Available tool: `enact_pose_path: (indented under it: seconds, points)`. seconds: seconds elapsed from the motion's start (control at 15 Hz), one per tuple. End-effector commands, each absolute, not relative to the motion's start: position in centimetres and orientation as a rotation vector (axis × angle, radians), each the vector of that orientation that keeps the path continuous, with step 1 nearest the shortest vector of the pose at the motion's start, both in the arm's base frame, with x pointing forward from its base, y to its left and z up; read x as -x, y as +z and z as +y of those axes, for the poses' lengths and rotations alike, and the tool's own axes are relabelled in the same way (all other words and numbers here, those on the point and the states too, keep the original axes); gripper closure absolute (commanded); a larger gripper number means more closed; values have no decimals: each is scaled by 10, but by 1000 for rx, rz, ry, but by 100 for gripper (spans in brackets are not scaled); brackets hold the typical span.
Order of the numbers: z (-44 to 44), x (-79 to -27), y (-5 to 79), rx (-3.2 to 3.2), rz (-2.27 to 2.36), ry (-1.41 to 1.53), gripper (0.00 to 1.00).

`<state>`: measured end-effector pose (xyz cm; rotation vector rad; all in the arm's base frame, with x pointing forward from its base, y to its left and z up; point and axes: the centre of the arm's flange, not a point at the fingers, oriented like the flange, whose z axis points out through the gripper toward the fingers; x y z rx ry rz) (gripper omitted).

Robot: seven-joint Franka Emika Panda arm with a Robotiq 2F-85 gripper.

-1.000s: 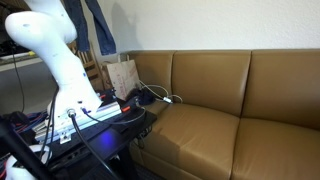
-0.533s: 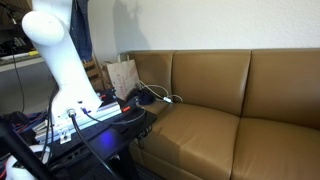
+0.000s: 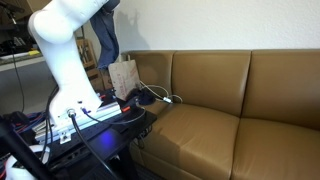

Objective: Place the blue jeans inside the brown bag on the sofa

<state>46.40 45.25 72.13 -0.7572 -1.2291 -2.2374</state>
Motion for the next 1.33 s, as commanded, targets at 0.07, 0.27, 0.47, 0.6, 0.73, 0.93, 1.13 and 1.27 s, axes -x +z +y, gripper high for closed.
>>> enact_pose_path:
  seconds: [0.07,0.27,0.47,0.6,0.73,0.93,1.13,1.27]
  points:
    - [442,-541,762,704,-1163,-2395,99]
    - [428,-545,786,675,-1159,-2486,99]
    - [421,-556,794,604,-1223,-2556,99]
    - [423,-557,792,588,-1238,-2589,99]
    - [425,-554,794,565,-1265,-2622,99]
    - [426,-545,802,500,-1283,-2691,99]
    - [429,-528,817,387,-1346,-2779,99]
    - [430,-516,826,369,-1299,-2818,99]
